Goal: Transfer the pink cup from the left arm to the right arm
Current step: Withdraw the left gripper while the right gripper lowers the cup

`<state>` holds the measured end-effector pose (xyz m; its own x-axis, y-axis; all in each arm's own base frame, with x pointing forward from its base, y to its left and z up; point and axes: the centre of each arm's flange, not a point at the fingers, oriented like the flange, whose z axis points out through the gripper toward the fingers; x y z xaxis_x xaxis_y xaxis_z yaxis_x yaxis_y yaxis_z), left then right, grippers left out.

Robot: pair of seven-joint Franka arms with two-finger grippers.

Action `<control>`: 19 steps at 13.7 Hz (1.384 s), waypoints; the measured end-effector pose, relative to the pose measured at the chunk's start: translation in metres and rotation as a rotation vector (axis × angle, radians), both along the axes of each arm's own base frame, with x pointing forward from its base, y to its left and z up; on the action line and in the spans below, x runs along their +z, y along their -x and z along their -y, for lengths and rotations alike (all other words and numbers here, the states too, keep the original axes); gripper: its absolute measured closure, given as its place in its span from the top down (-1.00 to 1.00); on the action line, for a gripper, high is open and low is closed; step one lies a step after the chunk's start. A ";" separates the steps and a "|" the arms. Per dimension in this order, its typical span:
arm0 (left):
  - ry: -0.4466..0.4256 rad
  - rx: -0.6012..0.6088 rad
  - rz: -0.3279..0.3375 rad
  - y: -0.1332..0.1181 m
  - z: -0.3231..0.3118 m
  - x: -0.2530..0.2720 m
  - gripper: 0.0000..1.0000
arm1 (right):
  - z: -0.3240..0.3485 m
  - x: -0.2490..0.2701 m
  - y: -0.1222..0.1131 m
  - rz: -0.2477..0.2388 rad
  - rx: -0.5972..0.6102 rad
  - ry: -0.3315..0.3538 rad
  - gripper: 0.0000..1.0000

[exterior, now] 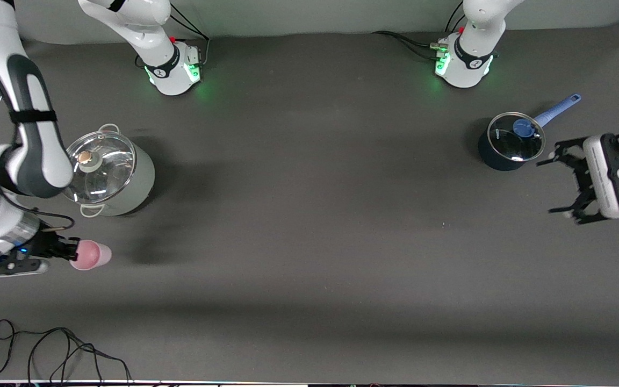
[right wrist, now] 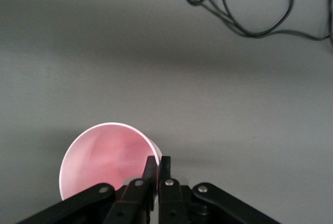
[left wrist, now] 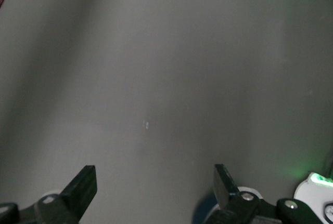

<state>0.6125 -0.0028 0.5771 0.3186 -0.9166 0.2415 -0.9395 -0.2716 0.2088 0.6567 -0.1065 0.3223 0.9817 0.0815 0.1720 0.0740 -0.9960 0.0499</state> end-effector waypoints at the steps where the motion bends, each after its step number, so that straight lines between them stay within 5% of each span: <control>1: -0.063 0.055 0.006 0.006 0.000 0.013 1.00 | 0.001 -0.018 0.002 0.006 0.002 0.000 -0.90; 7: -0.283 0.395 0.021 0.024 -0.007 0.049 1.00 | 0.003 -0.056 0.001 0.043 -0.027 -0.036 -0.90; 14: -0.318 0.765 -0.043 0.025 -0.010 0.049 1.00 | 0.005 -0.070 -0.002 0.079 -0.039 -0.039 -0.90; 19: -0.373 1.031 -0.156 0.032 0.007 0.038 1.00 | 0.005 -0.078 -0.002 0.078 -0.042 -0.041 -0.90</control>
<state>0.5808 -0.0096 0.6148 0.9739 -0.2016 -0.1040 -0.1976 -0.9791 0.0471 0.6587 -0.1119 0.2445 0.9677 0.0319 0.2502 0.0295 -0.9995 0.0133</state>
